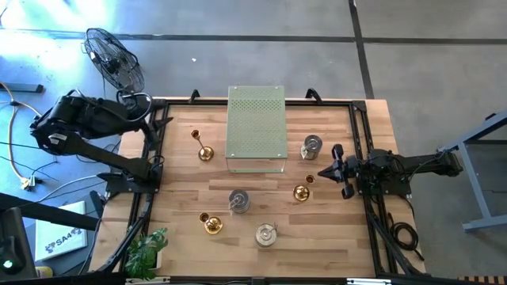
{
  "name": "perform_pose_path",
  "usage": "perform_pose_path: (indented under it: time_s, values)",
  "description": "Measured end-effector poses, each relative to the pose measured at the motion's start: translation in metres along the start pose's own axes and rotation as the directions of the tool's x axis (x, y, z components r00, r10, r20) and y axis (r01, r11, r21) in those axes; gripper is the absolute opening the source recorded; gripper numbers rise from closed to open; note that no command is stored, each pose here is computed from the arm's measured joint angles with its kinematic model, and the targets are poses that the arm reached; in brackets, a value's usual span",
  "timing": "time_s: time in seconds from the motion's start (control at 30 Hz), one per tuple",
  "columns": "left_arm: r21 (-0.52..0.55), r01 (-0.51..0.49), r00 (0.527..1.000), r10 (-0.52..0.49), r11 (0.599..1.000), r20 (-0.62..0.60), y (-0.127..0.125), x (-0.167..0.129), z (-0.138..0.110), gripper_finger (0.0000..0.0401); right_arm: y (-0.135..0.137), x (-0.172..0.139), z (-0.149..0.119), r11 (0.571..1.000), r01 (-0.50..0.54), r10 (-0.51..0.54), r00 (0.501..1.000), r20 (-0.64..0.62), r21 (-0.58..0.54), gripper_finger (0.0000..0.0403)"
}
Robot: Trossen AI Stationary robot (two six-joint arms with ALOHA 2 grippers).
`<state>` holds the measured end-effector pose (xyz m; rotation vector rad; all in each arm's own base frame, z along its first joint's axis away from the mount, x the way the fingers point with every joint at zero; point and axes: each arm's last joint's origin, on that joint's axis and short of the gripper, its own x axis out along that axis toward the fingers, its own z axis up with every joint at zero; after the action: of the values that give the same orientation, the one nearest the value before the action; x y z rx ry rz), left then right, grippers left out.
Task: Pick & Place candle stick holders
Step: Put the top gold candle holder on the shelf
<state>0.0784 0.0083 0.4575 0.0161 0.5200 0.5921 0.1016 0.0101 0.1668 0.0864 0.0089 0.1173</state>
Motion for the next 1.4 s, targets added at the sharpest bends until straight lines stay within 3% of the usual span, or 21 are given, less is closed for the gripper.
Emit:
perform_pose_path:
  time_s: [0.07, 0.17, 0.3, 0.5, 0.7, 1.0, 1.17, 1.4]
  values:
    - [-0.019, 0.001, 1.000, -0.001, 1.000, -0.019, 0.000, 0.000, -0.002, 0.0191, -0.002, 0.000, 0.001, 0.994, 0.053, -0.054, 0.998, 0.017, 0.099, 0.0005]
    - [-0.030, -0.007, 0.998, 0.006, 1.000, -0.058, -0.002, 0.005, -0.008, 0.0191, -0.003, 0.000, 0.005, 0.951, 0.102, -0.125, 0.990, 0.060, 0.292, 0.0005]
    - [0.005, -0.013, 0.993, 0.013, 1.000, -0.115, -0.010, 0.017, -0.017, 0.0191, -0.003, -0.002, 0.015, 0.913, 0.061, -0.138, 0.977, 0.164, 0.405, 0.0005]
    - [-0.020, 0.011, 0.985, -0.014, 1.000, -0.172, -0.021, 0.032, -0.029, 0.0191, 0.001, -0.010, 0.051, 0.953, -0.003, -0.106, 0.933, 0.344, 0.302, 0.0005]
    - [0.000, 0.010, 0.972, -0.010, 1.000, -0.237, -0.026, 0.044, -0.049, 0.0191, 0.005, -0.025, 0.093, 0.978, -0.011, -0.083, 0.897, 0.435, 0.209, 0.0005]
    - [-0.127, 0.018, 0.962, -0.052, 0.992, -0.267, -0.024, 0.050, -0.082, 0.0190, 0.007, -0.037, 0.132, 0.974, 0.114, -0.163, 0.953, 0.255, 0.195, 0.0005]
    - [-0.182, 0.055, 0.979, -0.089, 0.982, -0.186, -0.024, 0.053, -0.095, 0.0171, 0.008, -0.030, 0.148, 0.976, 0.162, -0.191, 0.958, 0.214, 0.145, 0.0005]
    - [-0.169, 0.079, 0.992, -0.095, 0.982, -0.086, -0.029, 0.063, -0.103, 0.0131, 0.008, -0.020, 0.159, 0.979, 0.177, -0.193, 0.963, 0.186, 0.100, 0.0005]
